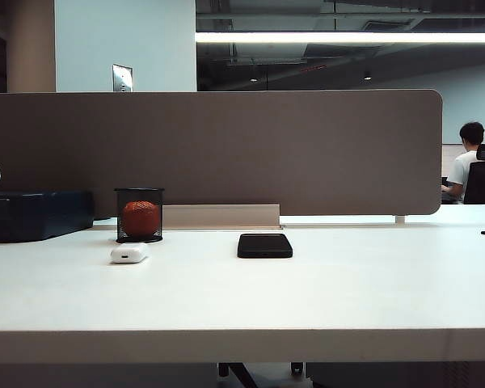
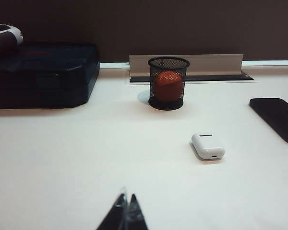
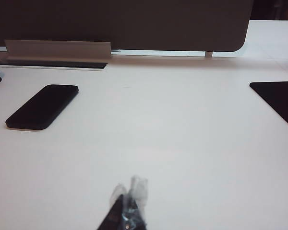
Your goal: Find the wireless headphone case on the desktop and place it on the left side of the phone.
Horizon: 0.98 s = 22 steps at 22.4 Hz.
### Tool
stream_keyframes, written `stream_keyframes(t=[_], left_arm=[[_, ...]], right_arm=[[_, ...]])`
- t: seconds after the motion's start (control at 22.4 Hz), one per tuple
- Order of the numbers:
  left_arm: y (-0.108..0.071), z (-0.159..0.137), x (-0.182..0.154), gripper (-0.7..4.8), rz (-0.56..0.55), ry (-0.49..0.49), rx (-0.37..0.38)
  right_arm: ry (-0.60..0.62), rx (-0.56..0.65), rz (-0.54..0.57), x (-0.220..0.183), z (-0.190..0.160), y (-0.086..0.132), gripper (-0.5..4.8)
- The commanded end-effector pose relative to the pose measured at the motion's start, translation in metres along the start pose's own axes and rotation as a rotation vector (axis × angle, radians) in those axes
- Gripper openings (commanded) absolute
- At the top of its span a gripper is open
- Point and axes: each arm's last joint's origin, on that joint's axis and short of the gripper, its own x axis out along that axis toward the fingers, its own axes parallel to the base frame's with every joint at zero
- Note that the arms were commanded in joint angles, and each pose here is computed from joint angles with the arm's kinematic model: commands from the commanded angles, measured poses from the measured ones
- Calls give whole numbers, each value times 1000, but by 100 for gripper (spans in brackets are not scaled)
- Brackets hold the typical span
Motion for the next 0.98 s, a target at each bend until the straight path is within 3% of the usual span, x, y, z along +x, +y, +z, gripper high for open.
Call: stream_keyframes(t=[0.04,0.67,0.98], left_arm=[[0,1,0,-5,2,-7,0],[0,1,0,-5,2,-8,0],[0,1,0,-5,1,-8,0]], right_arm=[[-18,-5,0,-1,3,0,-5],[-33,-6,1,-1,6,0,-5],[-108,-14,0,-11,37,2,-6]])
